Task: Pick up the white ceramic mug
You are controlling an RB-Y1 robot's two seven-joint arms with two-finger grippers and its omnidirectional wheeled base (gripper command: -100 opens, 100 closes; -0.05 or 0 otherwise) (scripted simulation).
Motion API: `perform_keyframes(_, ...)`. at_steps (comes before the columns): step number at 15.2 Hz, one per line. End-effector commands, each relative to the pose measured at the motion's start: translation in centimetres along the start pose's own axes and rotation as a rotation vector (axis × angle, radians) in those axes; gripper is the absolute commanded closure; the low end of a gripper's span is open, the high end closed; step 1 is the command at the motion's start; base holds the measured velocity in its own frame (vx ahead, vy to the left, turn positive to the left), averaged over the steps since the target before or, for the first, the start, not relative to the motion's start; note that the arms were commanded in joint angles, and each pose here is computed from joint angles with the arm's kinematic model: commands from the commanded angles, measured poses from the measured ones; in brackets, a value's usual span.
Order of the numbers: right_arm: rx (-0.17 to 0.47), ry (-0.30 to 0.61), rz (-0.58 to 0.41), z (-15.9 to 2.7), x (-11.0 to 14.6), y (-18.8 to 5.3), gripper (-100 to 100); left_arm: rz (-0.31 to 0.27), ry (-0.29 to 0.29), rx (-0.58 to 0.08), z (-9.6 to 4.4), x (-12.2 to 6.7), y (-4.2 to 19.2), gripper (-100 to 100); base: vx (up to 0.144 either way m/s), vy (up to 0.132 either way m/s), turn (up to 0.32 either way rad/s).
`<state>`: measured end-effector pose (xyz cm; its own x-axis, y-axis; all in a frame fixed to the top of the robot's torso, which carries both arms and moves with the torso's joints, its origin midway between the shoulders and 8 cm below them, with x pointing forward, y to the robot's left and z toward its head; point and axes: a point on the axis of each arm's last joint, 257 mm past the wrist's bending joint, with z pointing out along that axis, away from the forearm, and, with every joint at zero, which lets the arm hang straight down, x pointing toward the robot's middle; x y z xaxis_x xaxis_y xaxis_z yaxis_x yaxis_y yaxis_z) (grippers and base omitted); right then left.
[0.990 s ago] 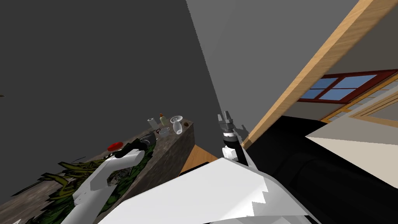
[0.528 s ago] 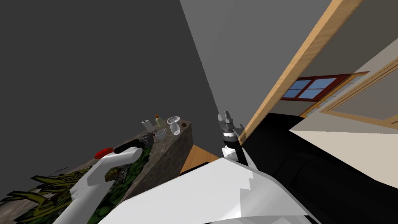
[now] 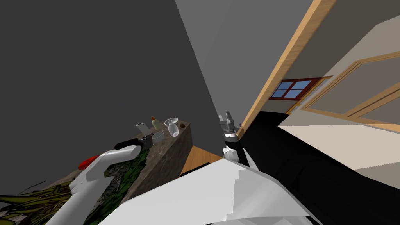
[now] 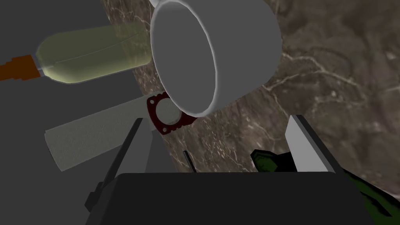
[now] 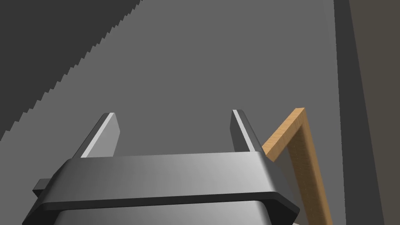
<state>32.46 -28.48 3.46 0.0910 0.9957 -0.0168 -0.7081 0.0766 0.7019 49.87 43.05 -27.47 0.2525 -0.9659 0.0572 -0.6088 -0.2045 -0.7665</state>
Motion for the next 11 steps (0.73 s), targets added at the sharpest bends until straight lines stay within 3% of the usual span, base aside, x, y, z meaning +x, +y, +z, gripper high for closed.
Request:
perform_keyframes(1,0.000,0.000,0.000,0.0,0.0,0.0,0,-0.026,-0.017,-0.043,0.2,-1.0,0.0,-100,-0.009,0.017,-0.149)
perform_keyframes(11,0.000,0.000,0.000,0.0,0.0,0.0,0,-0.077,-0.075,-0.211,-0.1,-3.3,2.5,-100,-0.008,0.021,-0.132)
